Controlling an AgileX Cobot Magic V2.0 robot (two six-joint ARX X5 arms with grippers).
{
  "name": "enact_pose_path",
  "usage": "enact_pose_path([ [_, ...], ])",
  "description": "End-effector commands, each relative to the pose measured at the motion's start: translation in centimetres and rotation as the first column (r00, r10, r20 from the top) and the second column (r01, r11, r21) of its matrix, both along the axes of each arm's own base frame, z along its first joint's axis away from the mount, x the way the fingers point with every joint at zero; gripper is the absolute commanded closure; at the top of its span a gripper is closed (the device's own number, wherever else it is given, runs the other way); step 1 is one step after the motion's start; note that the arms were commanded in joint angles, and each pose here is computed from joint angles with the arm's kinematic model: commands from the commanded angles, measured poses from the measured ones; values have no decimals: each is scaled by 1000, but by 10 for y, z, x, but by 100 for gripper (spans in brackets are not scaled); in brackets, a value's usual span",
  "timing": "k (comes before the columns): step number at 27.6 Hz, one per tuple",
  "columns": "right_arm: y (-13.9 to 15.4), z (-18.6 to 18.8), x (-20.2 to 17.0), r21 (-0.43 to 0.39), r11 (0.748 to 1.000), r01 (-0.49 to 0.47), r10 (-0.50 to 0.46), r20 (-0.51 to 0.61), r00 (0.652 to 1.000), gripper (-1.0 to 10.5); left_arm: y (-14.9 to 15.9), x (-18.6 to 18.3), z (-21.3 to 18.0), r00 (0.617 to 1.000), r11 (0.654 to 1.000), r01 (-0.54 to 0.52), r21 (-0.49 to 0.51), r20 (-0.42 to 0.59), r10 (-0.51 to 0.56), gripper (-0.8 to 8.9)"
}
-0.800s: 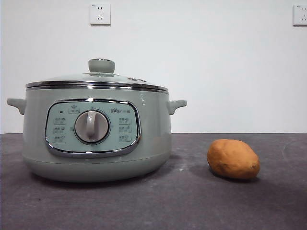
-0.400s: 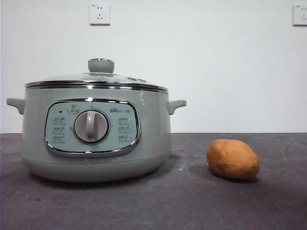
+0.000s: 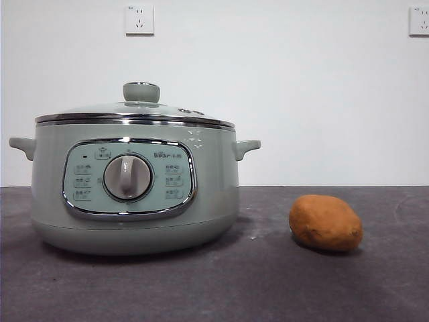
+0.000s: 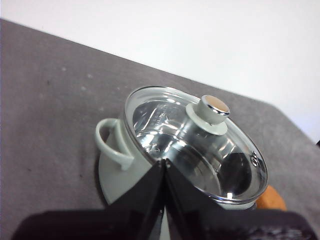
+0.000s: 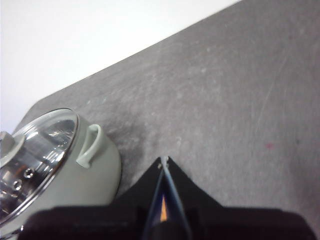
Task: Pick up the potato,open the lid,put the potato in the pot,close the lid
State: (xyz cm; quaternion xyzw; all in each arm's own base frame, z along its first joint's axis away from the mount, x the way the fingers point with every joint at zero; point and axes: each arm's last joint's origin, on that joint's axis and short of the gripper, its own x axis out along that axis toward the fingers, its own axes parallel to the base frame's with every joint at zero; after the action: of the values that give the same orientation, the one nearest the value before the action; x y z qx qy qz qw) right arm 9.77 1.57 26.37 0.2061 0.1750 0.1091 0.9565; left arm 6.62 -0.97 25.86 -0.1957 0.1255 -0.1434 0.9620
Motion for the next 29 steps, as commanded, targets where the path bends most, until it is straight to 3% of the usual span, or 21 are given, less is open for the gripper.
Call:
enact_pose_path([
  [1,1,23,4,-68,997,-24,25,17,1000,953,0,0,18,1000,994,20,110,18,-22,819],
  [5,1,52,11,-80,996,-36,35,-16,999,949,0,5,45,999,983,42,176,-24,-39,819],
  [10,6,77,21,-121,978,-171,164,-63,984,949,0,17,74,993,974,76,213,-110,-53,817],
  [14,11,85,30,-112,935,-337,323,-126,938,946,-1,31,89,977,969,142,201,-188,-104,816],
  [18,14,82,42,-74,903,-423,407,-169,898,930,-3,45,96,957,961,213,177,-239,-168,800],
  [20,15,79,47,-73,893,-443,425,-183,887,827,-4,50,95,946,956,251,154,-250,-208,706],
  [23,16,76,53,-67,894,-442,421,-207,883,538,-5,58,91,932,952,277,132,-280,-232,485],
  [25,16,74,56,-63,894,-443,421,-220,880,392,-5,62,90,927,952,279,127,-295,-232,419],
  [29,18,72,63,-60,891,-451,427,-228,875,384,-5,72,90,929,953,279,120,-285,-236,414],
])
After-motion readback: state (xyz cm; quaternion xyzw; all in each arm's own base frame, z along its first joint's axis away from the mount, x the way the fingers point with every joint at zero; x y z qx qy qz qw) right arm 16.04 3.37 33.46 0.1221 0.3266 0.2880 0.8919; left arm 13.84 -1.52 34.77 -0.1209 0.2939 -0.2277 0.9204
